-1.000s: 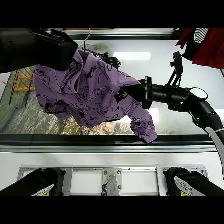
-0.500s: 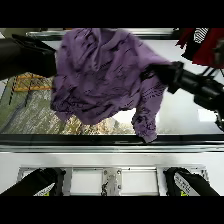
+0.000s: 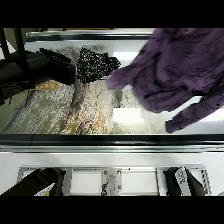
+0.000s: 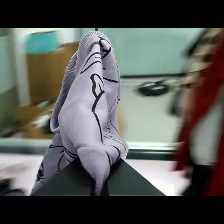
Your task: Fold the clothes and pants, and hang the long-sleeved shirts on hangers.
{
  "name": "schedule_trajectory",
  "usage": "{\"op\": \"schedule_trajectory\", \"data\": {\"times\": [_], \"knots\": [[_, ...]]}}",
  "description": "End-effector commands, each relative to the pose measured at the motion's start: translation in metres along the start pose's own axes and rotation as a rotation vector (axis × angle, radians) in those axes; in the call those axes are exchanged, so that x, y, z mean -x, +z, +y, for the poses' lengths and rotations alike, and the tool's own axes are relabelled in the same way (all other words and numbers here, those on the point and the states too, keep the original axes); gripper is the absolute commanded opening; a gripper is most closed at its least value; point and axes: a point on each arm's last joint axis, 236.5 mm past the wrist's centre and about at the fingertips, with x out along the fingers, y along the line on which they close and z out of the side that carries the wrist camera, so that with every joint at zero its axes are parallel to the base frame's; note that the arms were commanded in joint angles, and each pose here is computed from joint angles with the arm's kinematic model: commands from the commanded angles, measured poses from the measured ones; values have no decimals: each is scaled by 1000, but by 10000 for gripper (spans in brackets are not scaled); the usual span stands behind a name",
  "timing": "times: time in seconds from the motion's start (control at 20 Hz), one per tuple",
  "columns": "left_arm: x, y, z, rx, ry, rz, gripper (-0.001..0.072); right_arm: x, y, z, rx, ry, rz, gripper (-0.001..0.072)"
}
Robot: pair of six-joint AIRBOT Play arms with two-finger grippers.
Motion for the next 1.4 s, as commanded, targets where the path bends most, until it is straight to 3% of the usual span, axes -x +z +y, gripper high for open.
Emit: {"op": "schedule_trajectory", "data": {"times": [0.0,0.25,0.45,0.85,1.35], "knots": [[-9,3,-1,-11,0,-33,22,44,55,-78,81,-350,-104,7],[-18,-7,-2,-18,0,-14,22,101,125,-135,251,-724,-166,7],[-25,-17,-3,-23,2,12,22,138,161,-160,344,-919,-174,7],[-26,-17,-3,-23,2,15,22,158,218,-173,436,-996,-238,7],[-25,-20,-3,-22,3,26,22,166,221,-186,437,-1035,-259,7]]}}
